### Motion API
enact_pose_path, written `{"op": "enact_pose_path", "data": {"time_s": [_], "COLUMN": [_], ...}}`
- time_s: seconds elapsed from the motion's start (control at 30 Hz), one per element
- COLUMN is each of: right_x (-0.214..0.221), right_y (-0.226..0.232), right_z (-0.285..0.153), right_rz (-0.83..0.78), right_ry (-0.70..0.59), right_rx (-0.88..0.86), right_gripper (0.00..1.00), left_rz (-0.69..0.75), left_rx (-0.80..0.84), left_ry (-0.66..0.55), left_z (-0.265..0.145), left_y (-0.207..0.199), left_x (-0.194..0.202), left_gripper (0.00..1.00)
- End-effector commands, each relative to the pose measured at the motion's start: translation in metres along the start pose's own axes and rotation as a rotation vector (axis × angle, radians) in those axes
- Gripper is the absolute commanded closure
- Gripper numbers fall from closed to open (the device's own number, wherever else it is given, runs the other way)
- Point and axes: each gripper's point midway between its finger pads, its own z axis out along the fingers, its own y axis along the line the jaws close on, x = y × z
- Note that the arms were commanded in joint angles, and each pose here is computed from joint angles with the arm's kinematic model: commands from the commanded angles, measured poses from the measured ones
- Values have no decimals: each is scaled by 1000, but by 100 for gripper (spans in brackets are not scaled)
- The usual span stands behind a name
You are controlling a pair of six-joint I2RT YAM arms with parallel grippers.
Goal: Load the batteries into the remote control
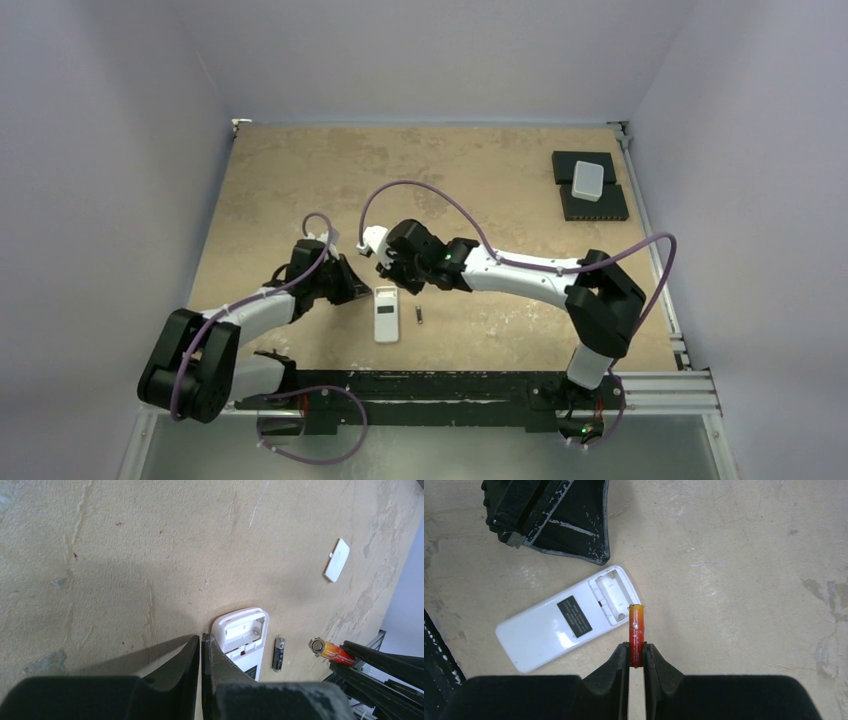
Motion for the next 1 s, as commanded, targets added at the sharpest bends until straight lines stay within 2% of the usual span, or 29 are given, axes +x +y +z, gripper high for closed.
{"op": "enact_pose_path", "data": {"time_s": [0.0, 0.97], "right_x": [-7, 4], "right_y": [-2, 11], "right_z": [-12, 22], "right_rz": [-35, -83], "right_ry": [-35, 80], "right_rx": [13, -71], "right_gripper": [100, 100], "left_rz": [44, 43], "left_rx": [41, 88], "left_ry": [-53, 8], "left_z": [3, 11], "left_y": [-14, -18], "left_x": [-20, -9], "left_gripper": [96, 98]}}
